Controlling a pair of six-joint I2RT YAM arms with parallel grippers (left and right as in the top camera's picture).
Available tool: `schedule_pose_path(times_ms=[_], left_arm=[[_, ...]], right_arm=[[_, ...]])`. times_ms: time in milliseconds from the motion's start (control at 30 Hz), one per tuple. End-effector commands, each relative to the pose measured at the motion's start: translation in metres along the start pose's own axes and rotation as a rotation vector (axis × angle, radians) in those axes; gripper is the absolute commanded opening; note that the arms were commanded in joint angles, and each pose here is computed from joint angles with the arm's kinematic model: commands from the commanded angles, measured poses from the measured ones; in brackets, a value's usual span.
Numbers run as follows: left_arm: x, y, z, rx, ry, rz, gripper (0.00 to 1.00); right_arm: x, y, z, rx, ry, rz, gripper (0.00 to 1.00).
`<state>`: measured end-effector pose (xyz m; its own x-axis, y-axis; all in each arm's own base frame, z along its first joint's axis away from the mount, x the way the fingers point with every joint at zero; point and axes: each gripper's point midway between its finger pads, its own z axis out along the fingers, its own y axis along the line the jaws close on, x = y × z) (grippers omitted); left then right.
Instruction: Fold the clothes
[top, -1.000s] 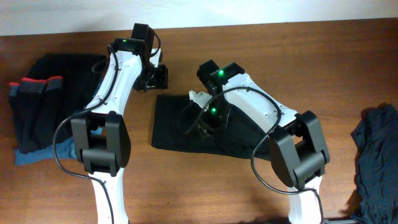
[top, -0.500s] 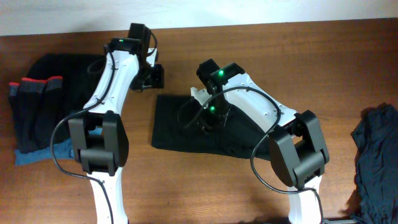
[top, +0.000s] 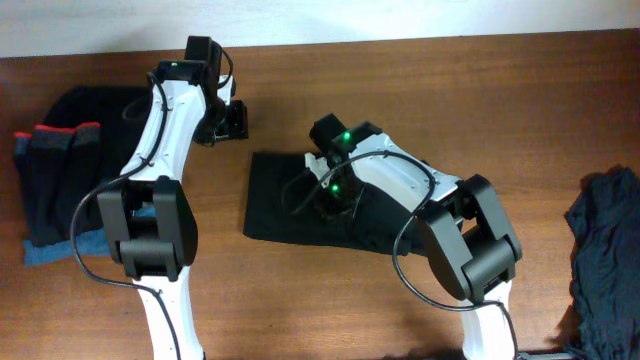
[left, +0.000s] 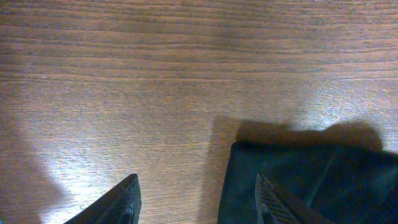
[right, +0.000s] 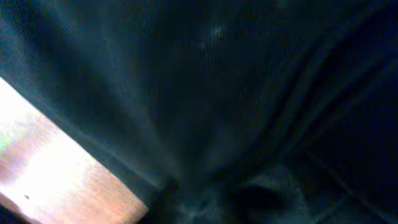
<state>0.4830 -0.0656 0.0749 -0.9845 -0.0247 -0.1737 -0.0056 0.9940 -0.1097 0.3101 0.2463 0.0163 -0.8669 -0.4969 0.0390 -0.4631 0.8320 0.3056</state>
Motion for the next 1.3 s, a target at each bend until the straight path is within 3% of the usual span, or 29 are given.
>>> schedule_pose_path(times_ms=[0,400,467,500,533,700,933,1100,1267], left_arm=[[-0.005,0.002,0.0,-0.006,-0.012,0.007,0.59],[-0.005,0.002,0.0,-0.006,-0.012,0.008,0.59],[-0.005,0.002,0.0,-0.006,-0.013,0.008,0.59],[-0.005,0.002,0.0,-0.006,-0.013,0.008,0.59],[-0.005,0.002,0.0,-0.006,-0.012,0.007,0.59],[-0.004,0.002,0.0,-0.007,-0.008,0.007,0.59],[-0.002,0.003,0.0,-0.008,0.001,0.007,0.59],[0.001,0.003,0.0,-0.009,0.011,0.006,0.59],[0.001,0.003,0.0,-0.009,0.011,0.006,0.59]], right_arm=[[0.003,-0.001,0.006,0.009,0.018,0.017,0.04],[0.042,0.007,-0.016,0.007,0.189,0.066,0.04],[0.044,0.007,-0.016,0.008,0.197,0.069,0.17],[0.041,0.006,-0.016,0.009,0.186,0.065,0.32],[0.039,0.006,-0.015,0.008,0.176,0.062,0.36],[0.016,0.006,-0.022,0.012,0.091,0.039,0.32],[-0.022,-0.008,-0.102,0.102,-0.124,0.043,0.34],[-0.025,-0.061,-0.158,0.151,-0.248,0.191,0.4],[0.002,-0.121,-0.171,0.076,-0.234,0.383,0.42]])
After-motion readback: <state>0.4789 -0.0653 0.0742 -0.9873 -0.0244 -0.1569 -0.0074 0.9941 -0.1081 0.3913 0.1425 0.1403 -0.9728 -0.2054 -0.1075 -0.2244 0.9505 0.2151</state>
